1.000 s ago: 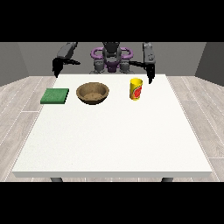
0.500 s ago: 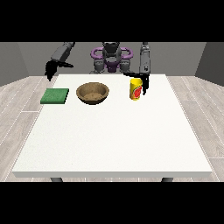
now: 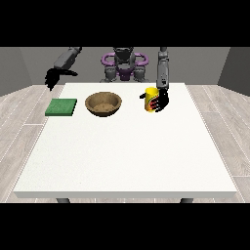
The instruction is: Pick the cup and pour the ball into the bowl, then pick the bowl and place it on the pad
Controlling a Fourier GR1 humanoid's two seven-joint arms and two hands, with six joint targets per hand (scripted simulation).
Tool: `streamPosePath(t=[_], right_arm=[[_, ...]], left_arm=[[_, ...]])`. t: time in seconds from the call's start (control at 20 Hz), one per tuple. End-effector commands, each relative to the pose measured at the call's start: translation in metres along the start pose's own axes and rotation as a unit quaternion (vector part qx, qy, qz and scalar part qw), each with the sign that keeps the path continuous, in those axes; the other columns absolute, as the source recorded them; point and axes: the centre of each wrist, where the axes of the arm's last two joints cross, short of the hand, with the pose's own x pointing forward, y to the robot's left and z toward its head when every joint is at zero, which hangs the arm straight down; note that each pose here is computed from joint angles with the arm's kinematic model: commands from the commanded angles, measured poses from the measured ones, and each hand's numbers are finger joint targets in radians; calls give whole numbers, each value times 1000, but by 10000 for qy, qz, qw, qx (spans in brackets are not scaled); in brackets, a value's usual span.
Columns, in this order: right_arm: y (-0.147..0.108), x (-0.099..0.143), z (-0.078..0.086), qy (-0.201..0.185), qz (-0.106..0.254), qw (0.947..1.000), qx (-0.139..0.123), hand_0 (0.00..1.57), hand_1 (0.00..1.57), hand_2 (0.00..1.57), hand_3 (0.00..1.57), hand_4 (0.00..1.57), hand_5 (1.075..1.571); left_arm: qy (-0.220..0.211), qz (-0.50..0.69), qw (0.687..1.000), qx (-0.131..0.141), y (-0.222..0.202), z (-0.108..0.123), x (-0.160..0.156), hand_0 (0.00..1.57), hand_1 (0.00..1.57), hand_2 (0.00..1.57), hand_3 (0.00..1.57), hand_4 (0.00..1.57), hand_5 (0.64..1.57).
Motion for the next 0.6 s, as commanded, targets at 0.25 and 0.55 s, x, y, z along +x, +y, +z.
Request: streamPosePath(t=[0.25, 0.55], right_arm=[[-33, 32, -10, -287, 148, 9994, 96, 0, 0, 0, 0, 0, 1556], [-74, -5, 34, 474, 122, 9982, -350, 0, 0, 0, 0, 0, 1556]], left_arm=[[-108, -1117, 9928, 415, -13, 8, -14, 1343, 1343, 1571, 1571, 879, 1505], [-107, -1825, 9831, -112, -29, -21, 15, 1348, 1348, 1571, 1571, 989, 1532]])
